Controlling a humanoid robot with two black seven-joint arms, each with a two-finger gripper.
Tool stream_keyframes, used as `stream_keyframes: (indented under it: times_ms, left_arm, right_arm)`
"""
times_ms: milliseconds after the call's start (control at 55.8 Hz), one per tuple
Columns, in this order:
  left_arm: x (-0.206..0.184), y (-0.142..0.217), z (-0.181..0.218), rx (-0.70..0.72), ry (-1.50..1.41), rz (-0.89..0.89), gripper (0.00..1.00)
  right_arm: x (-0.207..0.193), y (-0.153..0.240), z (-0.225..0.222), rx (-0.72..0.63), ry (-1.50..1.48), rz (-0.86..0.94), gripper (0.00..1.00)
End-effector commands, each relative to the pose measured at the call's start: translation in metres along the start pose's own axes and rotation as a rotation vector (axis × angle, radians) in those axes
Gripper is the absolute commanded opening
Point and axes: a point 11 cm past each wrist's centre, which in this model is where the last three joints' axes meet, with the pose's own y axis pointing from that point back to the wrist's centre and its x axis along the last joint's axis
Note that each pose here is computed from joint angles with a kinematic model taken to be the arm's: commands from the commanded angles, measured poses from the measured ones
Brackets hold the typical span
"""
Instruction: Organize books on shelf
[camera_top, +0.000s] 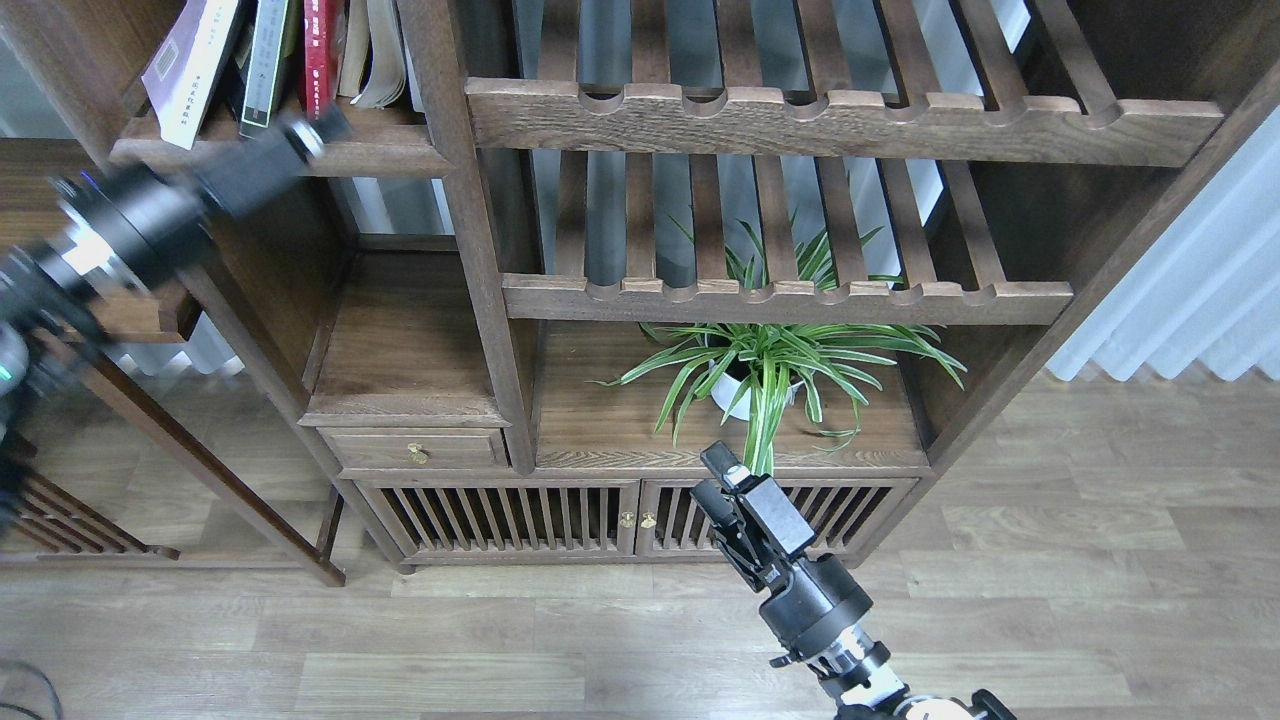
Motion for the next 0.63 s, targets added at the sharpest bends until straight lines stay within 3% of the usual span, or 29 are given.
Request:
stream_keyframes:
  times_ms: [0, 323, 609]
  left_arm:
    - [0.011, 0.008, -0.030, 0.017, 0.070, 0.026, 0.97]
    - [0.040, 0.039, -0.103, 0.044, 0.256, 0.132, 0.98]
    - [0.048, 0.044, -0.103, -0.022, 0.342, 0.143, 0.98]
  right_arm:
    - [0.000, 0.000, 0.000, 0.002, -0.002, 0.001, 0.99]
    - [0.002, 0.001, 0.000, 0.001, -0.003, 0.005, 0.99]
    - [0.003, 0.001, 0.003, -0.006, -0.006, 0.009, 0.99]
